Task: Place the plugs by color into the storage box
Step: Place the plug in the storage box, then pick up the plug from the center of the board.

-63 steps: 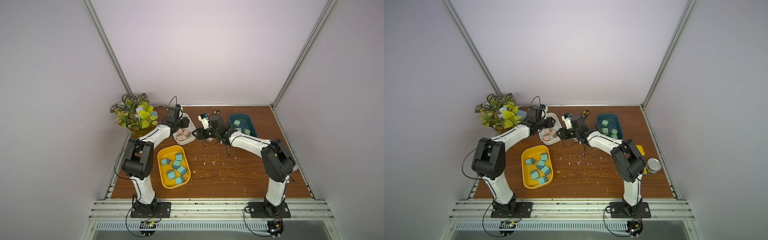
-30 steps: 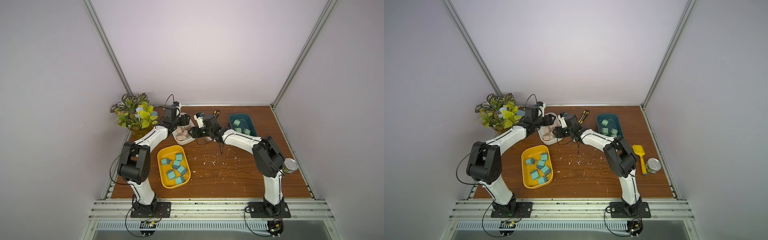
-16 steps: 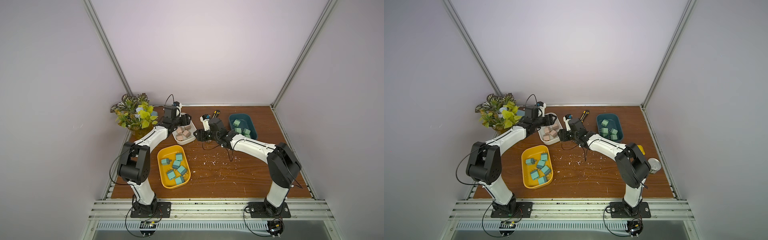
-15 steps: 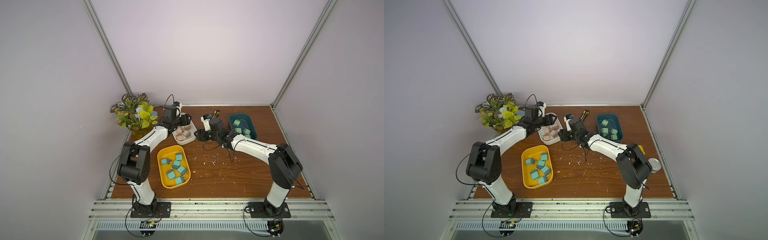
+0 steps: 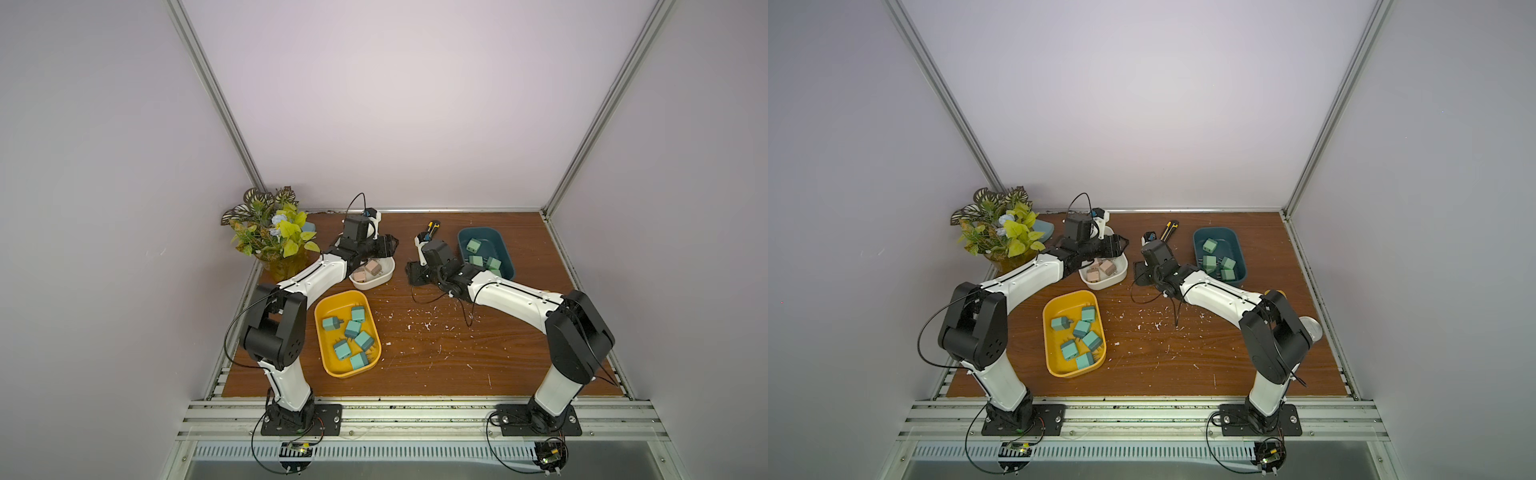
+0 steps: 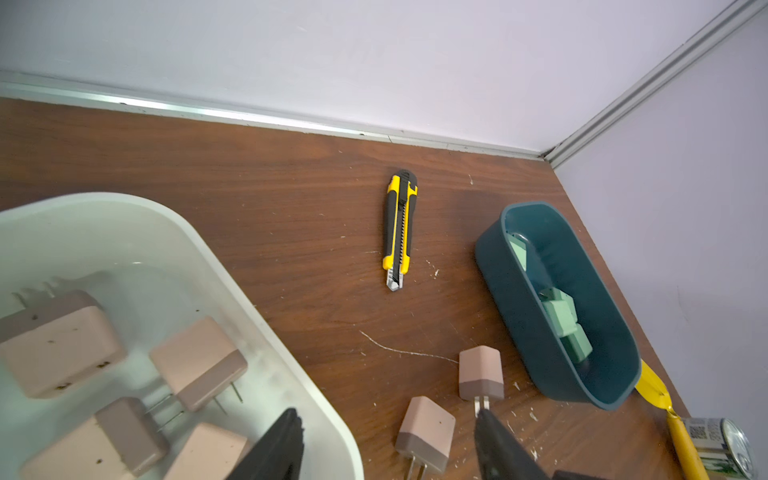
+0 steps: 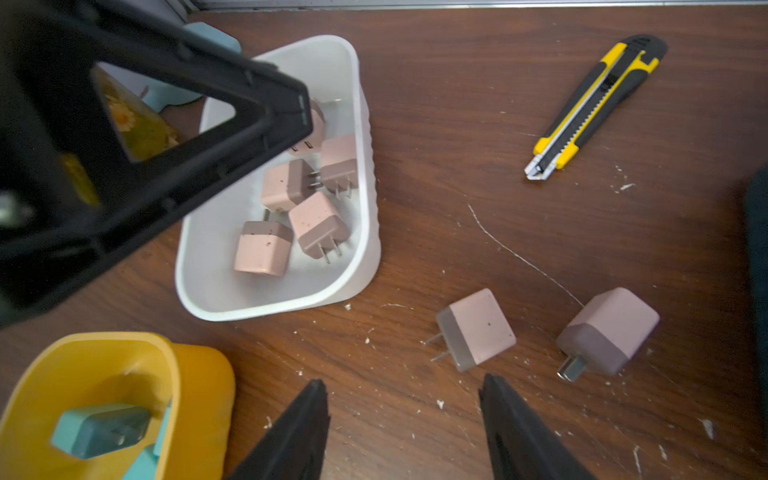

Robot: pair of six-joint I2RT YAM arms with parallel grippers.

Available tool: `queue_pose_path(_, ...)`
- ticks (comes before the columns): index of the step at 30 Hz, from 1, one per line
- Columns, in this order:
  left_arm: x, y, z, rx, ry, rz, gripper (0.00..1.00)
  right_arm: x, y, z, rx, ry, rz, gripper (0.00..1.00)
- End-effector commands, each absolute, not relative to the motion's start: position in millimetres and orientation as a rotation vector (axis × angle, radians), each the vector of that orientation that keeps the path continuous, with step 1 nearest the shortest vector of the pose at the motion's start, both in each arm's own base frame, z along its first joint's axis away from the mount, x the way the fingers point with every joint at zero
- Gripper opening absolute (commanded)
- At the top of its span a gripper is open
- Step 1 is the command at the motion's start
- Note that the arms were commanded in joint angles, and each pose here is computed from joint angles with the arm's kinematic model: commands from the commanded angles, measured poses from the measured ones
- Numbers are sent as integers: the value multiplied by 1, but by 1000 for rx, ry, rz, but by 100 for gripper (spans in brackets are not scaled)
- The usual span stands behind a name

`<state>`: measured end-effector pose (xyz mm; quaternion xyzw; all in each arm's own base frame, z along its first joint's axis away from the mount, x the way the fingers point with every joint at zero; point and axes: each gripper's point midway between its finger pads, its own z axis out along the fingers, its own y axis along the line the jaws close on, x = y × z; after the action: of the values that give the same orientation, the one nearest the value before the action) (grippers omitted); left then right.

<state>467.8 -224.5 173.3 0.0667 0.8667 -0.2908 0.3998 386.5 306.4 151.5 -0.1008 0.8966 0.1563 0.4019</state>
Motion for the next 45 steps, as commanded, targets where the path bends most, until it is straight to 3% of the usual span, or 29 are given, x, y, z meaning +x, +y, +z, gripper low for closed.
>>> queue_pose_path(1,468,-238,169,181,2210,-803,67,392,281,160,-177,2242,303,59)
queue_pose_path(18,424,-318,127,438,2313,-845,67,429,222,129,110,2267,225,62)
queue_pose_path(30,424,-319,121,437,2330,-838,68,452,215,111,211,2223,187,54)
queue_pose_path(40,425,-318,120,441,2337,-827,69,461,216,78,232,2278,143,54)
queue_pose_path(45,425,-319,119,443,2344,-832,70,461,218,68,226,2294,163,48)
